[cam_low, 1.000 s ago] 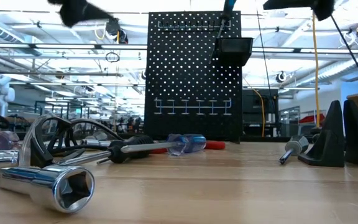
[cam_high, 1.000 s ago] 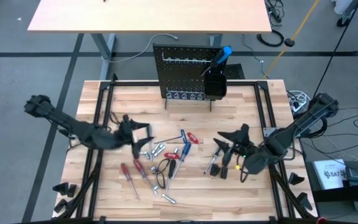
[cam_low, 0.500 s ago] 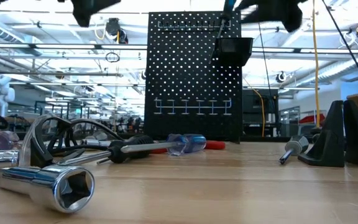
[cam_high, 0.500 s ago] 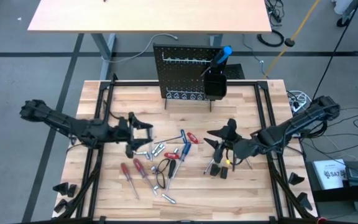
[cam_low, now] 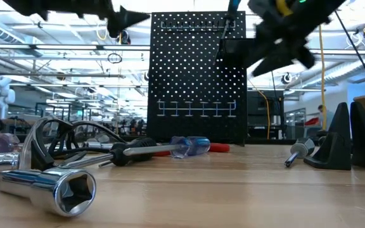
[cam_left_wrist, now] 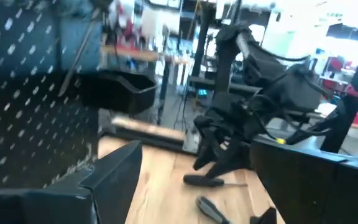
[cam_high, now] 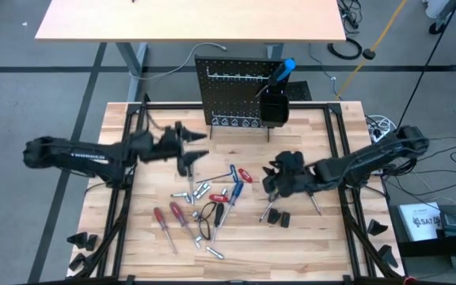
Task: Hang tools onto peg board
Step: Hang the blue screwdriver onto the peg board
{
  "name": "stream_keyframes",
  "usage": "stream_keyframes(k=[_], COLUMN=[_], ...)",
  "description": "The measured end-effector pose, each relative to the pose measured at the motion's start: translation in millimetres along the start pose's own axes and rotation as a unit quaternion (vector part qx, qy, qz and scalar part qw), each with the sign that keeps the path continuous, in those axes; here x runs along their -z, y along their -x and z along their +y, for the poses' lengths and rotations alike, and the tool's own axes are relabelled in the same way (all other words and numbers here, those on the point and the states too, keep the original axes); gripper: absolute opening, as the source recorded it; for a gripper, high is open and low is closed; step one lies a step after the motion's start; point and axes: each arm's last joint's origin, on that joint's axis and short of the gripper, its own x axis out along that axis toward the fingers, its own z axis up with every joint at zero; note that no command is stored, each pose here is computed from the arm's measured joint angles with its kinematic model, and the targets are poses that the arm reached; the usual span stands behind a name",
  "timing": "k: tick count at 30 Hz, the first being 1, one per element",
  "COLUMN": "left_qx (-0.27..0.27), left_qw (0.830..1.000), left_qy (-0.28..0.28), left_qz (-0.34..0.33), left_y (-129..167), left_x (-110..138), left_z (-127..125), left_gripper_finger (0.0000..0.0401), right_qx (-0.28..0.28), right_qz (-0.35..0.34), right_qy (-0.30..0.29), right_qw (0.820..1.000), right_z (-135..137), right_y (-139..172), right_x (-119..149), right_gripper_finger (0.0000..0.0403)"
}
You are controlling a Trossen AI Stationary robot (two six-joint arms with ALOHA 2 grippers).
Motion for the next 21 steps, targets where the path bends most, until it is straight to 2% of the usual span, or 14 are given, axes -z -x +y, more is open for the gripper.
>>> stream_keyframes(k=[3, 7, 10, 12, 14, 18, 21], left_qx=[0.016, 0.015, -0.029, -0.078, -0.102, -0.087, -0.068], left_qw=[0.999, 0.995, 0.992, 0.990, 0.990, 0.994, 0.996], left_qy=[0.035, 0.059, 0.063, 0.053, 0.047, 0.051, 0.050], left_qz=[0.038, 0.084, 0.109, 0.102, 0.084, 0.028, 0.031], left_y=[0, 6, 18, 32, 48, 72, 77], left_x=[1, 13, 16, 10, 2, -14, -8], left_z=[18, 20, 16, 14, 12, 4, -1], left_gripper_finger=[0.0305, 0.0305, 0.0305, 0.0305, 0.0305, 0.0306, 0.0306], right_qx=[-0.061, -0.175, -0.223, -0.228, -0.221, -0.212, -0.184], right_qz=[0.002, -0.014, -0.024, -0.017, -0.002, -0.006, -0.025], right_qy=[0.026, 0.081, 0.095, 0.101, 0.114, 0.122, 0.118], right_qw=[0.998, 0.981, 0.970, 0.968, 0.969, 0.970, 0.976], right_z=[11, 27, 32, 31, 30, 30, 28], right_y=[-19, -33, -34, -32, -28, -23, -25], right_x=[-9, -20, -25, -25, -21, -20, -21], right_gripper_finger=[0.0155, 0.0155, 0.0155, 0.0155, 0.0155, 0.0155, 0.0155])
